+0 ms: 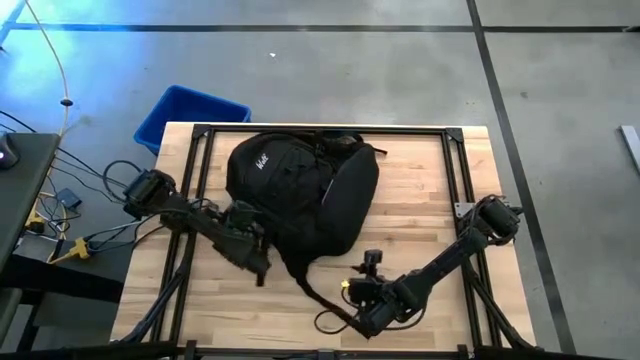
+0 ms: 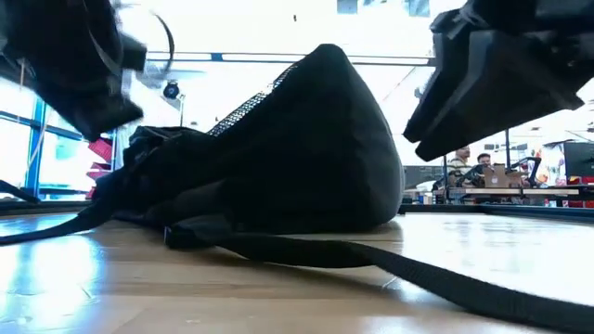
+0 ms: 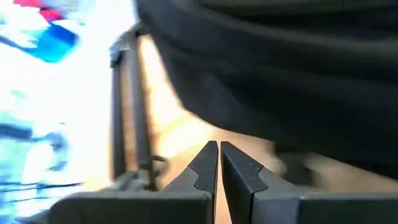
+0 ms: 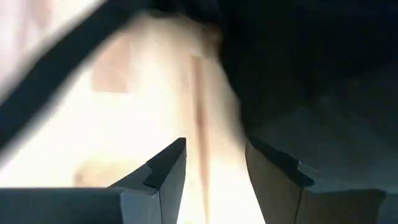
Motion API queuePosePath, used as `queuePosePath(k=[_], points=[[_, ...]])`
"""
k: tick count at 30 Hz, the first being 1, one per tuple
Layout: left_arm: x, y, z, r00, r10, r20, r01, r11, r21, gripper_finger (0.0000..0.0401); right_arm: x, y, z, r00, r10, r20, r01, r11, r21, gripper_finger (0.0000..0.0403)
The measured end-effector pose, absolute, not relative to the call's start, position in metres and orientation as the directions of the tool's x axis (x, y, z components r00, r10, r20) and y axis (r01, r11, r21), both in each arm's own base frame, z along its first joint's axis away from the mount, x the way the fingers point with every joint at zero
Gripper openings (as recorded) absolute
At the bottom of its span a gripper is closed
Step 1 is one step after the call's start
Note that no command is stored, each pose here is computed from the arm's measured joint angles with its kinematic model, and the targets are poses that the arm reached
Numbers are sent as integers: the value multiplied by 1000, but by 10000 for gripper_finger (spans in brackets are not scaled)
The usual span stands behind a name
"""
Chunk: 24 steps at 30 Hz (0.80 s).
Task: Unpack backpack
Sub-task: Close the backpack
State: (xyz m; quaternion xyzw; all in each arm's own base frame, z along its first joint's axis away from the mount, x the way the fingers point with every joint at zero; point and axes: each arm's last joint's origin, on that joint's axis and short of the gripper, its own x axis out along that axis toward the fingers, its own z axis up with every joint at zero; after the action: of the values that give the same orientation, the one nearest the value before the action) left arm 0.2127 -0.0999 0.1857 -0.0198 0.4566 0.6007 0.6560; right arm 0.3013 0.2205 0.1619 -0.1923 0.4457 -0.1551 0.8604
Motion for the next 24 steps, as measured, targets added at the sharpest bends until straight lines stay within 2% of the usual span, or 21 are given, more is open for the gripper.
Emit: queuePosePath(k=[5, 8, 10, 13, 15, 18, 20, 24], points=[[226, -141, 197, 159, 711, -685, -824, 478, 304, 0, 291, 193, 160, 384, -589, -711, 199, 805, -559, 141], [233, -163, 195, 309, 625, -717, -777, 600, 189, 0, 292, 165, 165, 309, -728, -613, 276, 685, -674, 133], [235, -174, 192, 375, 578, -724, -738, 660, 145, 0, 301, 144, 166, 262, -769, -583, 302, 639, -708, 128], [233, -185, 192, 429, 546, -720, -713, 694, 102, 0, 327, 113, 162, 232, -726, -647, 310, 686, -658, 122], [230, -190, 192, 450, 538, -713, -700, 708, 93, 0, 351, 95, 159, 283, -653, -702, 298, 756, -583, 117], [227, -193, 192, 460, 531, -712, -690, 719, 91, 0, 390, 70, 156, 454, -549, -702, 295, 836, -464, 104], [225, -196, 192, 465, 526, -712, -682, 725, 90, 0, 411, 51, 157, 554, -521, -649, 310, 853, -420, 93], [224, -197, 192, 470, 523, -711, -676, 731, 91, 0, 430, 11, 160, 635, -490, -597, 385, 871, -305, 75]])
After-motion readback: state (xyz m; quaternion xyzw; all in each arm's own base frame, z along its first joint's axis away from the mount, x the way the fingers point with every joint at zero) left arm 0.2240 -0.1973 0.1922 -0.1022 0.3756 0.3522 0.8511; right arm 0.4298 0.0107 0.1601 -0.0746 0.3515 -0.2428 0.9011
